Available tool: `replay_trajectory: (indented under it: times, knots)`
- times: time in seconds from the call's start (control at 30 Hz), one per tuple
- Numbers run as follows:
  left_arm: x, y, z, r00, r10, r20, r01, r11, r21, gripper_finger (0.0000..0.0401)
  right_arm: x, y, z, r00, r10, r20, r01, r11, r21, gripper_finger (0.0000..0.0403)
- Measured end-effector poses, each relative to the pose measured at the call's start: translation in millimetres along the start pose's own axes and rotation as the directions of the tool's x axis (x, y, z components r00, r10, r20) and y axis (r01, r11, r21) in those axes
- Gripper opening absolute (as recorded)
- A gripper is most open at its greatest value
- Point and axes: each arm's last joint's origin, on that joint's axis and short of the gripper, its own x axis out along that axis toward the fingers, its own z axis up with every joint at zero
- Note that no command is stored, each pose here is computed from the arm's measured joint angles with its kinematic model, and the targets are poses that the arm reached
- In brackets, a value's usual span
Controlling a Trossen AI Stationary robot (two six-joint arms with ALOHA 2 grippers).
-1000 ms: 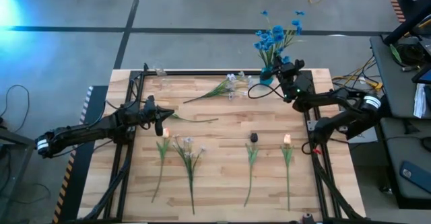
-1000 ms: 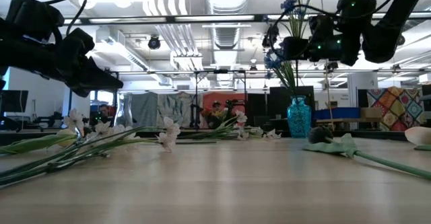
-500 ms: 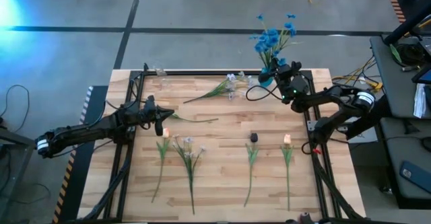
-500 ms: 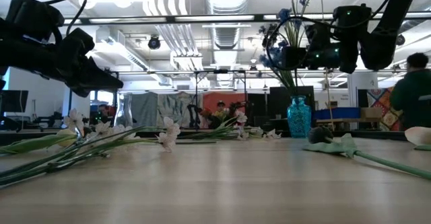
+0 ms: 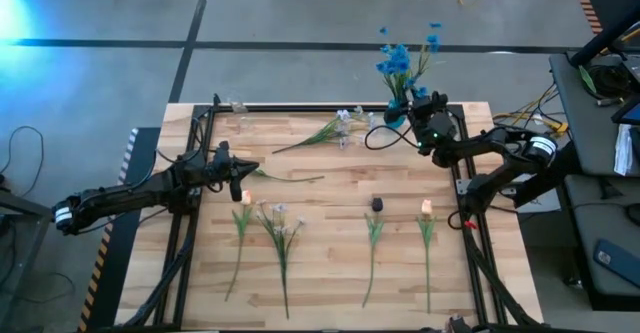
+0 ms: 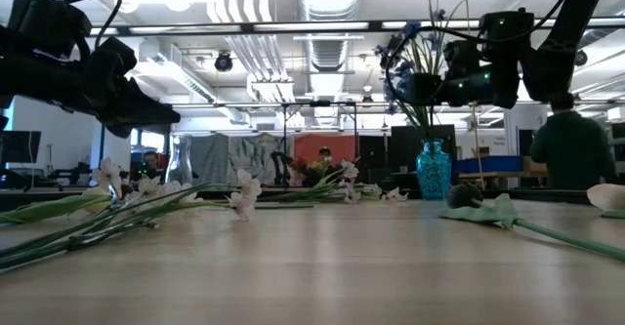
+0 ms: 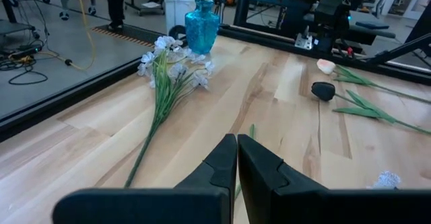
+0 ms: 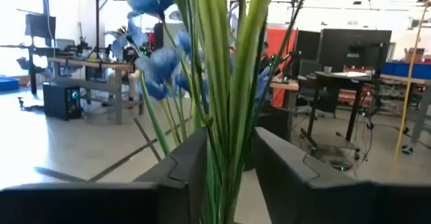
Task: Sort flowers into vase by color
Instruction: Put the blue flower into the blue vase
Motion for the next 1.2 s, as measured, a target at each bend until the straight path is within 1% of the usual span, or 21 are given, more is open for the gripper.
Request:
replay_trajectory:
  times: [0.23, 0.47, 0.67, 0.83, 0.93, 1.07, 1.2]
  knots:
    - [0.0, 0.0, 0.0, 1.0, -0.002, -0.001, 0.002, 1.0, 0.0, 0.0, -0.5, 0.1, -7.8, 0.996, -0.036, -0.08, 0.036, 0.999, -0.003, 0.0154]
    - [0.0, -0.1, -0.2, 1.0, -0.003, -0.002, 0.003, 1.0, 0.0, 0.0, -2.4, -0.1, -12.8, 0.987, -0.025, -0.157, 0.035, 0.998, 0.06, 0.0209]
    - [0.0, 0.0, -0.7, 1.0, -0.002, -0.007, 0.002, 1.0, -0.001, 0.0, -4.9, -3.4, -5.9, 0.978, -0.021, -0.209, 0.044, 0.993, 0.109, 0.0244]
    - [0.0, -0.2, -0.7, 1.0, -0.007, -0.008, 0.007, 1.0, -0.011, 0.0, -7.9, -6.8, 4.6, 0.973, -0.015, -0.229, 0.041, 0.993, 0.112, 0.0257]
    - [0.0, -0.2, -0.7, 1.0, -0.008, -0.008, 0.008, 1.0, -0.011, 0.0, -11.0, -9.1, 13.5, 0.977, -0.01, -0.211, 0.035, 0.993, 0.116, 0.0258]
    - [0.0, -0.2, -0.7, 1.0, -0.01, -0.009, 0.01, 1.0, -0.011, 0.0, -17.1, -12.5, 25.8, 0.98, 0.003, -0.199, 0.015, 0.996, 0.088, 0.0258]
    - [0.0, -0.4, -0.8, 1.0, -0.018, -0.01, 0.018, 1.0, -0.011, 0.0, -24.0, -16.2, 36.6, 0.973, 0.019, -0.232, -0.005, 0.998, 0.059, 0.0258]
